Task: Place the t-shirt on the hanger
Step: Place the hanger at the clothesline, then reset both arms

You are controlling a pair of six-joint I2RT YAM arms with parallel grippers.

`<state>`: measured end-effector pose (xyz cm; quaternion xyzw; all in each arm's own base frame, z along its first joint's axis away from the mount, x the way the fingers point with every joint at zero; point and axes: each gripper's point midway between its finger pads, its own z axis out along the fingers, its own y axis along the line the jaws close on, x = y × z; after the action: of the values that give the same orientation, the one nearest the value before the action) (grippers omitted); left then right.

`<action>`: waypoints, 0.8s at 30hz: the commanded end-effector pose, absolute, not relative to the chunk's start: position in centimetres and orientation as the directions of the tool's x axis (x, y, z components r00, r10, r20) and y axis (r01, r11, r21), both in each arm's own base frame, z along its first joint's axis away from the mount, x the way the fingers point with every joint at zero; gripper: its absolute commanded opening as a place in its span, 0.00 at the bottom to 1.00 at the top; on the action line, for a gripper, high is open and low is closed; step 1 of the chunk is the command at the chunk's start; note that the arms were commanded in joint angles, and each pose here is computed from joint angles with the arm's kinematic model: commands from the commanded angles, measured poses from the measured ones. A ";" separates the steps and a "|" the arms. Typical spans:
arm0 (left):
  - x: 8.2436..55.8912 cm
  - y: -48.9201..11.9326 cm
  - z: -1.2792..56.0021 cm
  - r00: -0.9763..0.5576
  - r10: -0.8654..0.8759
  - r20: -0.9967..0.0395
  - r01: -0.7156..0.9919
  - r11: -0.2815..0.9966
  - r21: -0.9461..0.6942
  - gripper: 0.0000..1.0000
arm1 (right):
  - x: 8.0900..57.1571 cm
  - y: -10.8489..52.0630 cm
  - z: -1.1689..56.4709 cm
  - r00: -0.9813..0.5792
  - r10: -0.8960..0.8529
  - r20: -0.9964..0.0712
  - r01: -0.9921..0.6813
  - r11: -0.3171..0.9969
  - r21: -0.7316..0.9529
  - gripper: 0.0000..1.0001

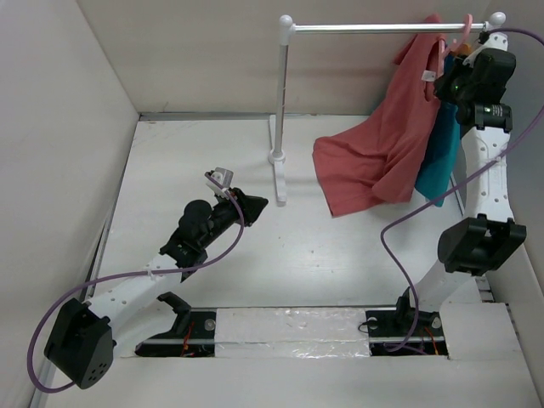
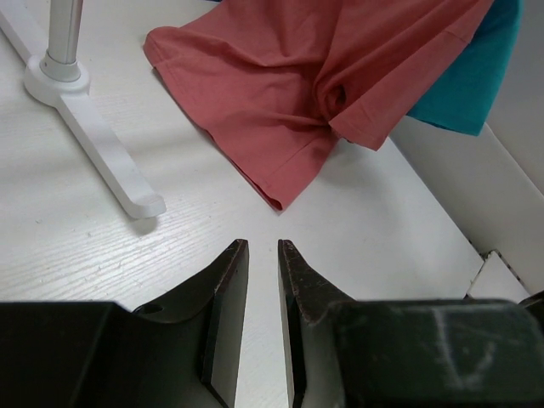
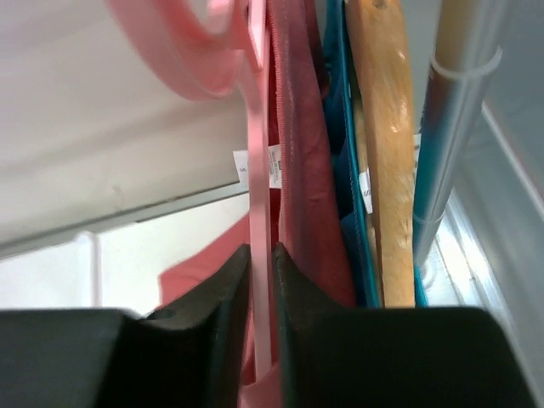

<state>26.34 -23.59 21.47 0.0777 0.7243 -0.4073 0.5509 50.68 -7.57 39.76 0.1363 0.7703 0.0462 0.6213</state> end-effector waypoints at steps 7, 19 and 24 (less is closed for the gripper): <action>26.6 -23.8 24.1 -0.321 -0.371 -0.871 0.594 0.638 -0.490 0.32 | 47.8 -7.0 46.8 -0.030 0.281 -0.959 0.099 0.956 0.277 0.92; 26.2 -23.5 24.6 -0.315 -0.388 -0.866 0.596 0.629 -0.499 0.55 | 34.3 0.7 55.8 0.224 0.278 -0.934 -0.115 0.959 0.258 1.00; 26.0 -23.1 24.9 -0.286 -0.404 -0.869 0.603 0.629 -0.491 0.58 | 23.5 7.6 56.7 0.342 0.334 -0.879 -0.447 0.880 0.161 1.00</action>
<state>26.16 -23.26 22.61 0.0724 0.7130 -0.4112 0.5632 28.05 4.00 55.19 0.0232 0.5812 0.1714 0.7952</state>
